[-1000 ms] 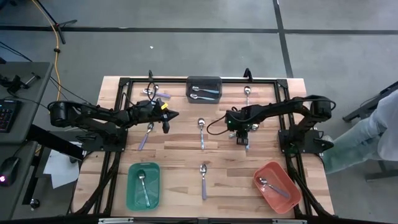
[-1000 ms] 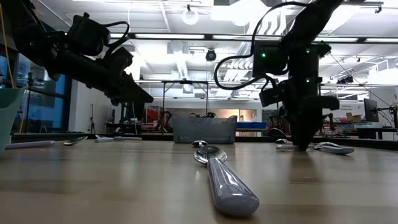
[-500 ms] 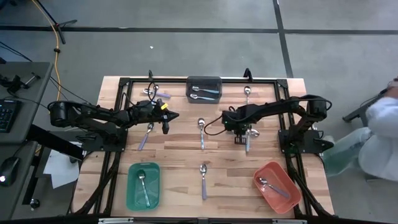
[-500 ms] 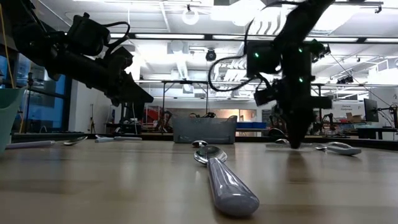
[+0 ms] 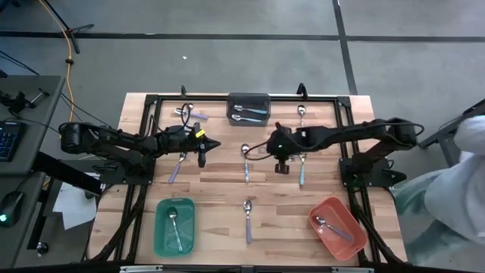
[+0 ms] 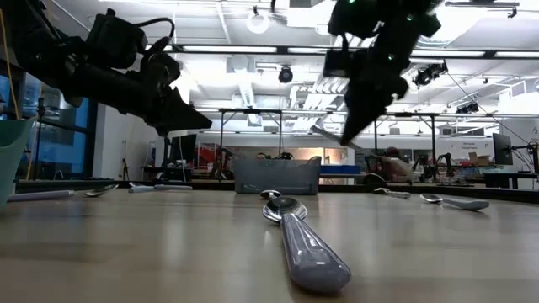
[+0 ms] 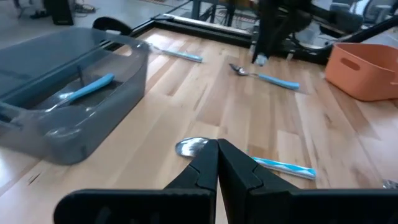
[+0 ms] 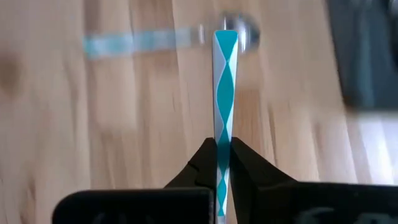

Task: Sort silverware by color (type)
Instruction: Put the white patterned into the green bin

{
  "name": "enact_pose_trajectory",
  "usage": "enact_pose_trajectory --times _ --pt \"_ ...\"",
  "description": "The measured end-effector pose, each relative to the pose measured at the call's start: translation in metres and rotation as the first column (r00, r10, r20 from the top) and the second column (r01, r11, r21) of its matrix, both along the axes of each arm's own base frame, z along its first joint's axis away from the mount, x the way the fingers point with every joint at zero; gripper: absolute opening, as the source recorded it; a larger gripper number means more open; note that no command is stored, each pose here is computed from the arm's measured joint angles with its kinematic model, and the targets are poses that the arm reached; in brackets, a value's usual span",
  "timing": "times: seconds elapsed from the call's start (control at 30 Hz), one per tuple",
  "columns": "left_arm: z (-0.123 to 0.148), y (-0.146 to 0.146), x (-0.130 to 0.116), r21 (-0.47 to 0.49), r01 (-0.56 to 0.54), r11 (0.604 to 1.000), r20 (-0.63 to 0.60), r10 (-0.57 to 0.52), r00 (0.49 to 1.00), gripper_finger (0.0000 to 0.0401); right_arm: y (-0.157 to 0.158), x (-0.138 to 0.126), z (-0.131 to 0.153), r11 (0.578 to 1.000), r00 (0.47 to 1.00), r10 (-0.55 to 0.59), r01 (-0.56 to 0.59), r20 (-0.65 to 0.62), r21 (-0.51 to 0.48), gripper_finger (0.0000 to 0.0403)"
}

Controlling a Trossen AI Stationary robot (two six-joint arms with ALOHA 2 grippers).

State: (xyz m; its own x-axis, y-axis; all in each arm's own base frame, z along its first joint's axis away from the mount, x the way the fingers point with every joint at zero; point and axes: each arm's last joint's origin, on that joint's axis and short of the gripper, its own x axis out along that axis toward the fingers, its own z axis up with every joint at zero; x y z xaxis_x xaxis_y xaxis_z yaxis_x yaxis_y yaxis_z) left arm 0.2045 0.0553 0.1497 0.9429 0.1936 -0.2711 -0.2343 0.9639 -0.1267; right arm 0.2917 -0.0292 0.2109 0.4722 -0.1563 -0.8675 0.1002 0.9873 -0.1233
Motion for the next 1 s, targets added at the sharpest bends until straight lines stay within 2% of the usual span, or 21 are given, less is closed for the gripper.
enact_pose_trajectory --times 0.1,0.17,0.23,0.37,0.43,0.57,0.8,1.0 --pt "0.000 -0.004 0.001 0.011 0.021 1.000 0.002 -0.021 1.000 0.0000 0.000 -0.003 0.000 1.000 0.977 0.009 -0.008 0.214 -0.005 0.0001" --pt "0.000 -0.006 0.002 0.012 0.034 0.999 0.002 -0.034 0.999 0.0001 0.000 -0.003 0.002 1.000 0.930 0.014 -0.007 0.367 -0.020 0.0001" --pt "0.001 -0.010 0.003 0.015 0.052 0.999 0.010 -0.052 0.999 0.0006 -0.001 -0.001 0.005 0.999 0.859 0.022 -0.003 0.512 -0.039 0.0001" --pt "0.009 -0.018 0.006 0.045 0.091 0.995 0.091 -0.095 0.991 0.0029 0.000 0.002 0.010 0.998 0.669 0.065 -0.032 0.740 -0.058 0.0001" --pt "0.014 -0.022 0.008 0.057 0.108 0.993 0.133 -0.114 0.984 0.0045 0.000 0.004 0.010 0.996 0.609 0.086 -0.061 0.789 -0.062 0.0001" --pt "0.022 -0.028 0.014 0.061 0.139 0.988 0.167 -0.147 0.975 0.0081 0.000 0.009 0.008 0.994 0.550 0.103 -0.073 0.828 -0.076 0.0001" --pt "0.037 -0.036 0.025 0.074 0.169 0.983 0.216 -0.181 0.959 0.0136 0.001 0.019 0.001 0.988 0.474 0.138 -0.124 0.870 -0.089 0.0001" --pt "0.045 -0.039 0.031 0.104 0.186 0.977 0.217 -0.205 0.954 0.0156 0.002 0.022 0.001 0.987 0.411 0.138 -0.137 0.901 -0.089 0.0000"
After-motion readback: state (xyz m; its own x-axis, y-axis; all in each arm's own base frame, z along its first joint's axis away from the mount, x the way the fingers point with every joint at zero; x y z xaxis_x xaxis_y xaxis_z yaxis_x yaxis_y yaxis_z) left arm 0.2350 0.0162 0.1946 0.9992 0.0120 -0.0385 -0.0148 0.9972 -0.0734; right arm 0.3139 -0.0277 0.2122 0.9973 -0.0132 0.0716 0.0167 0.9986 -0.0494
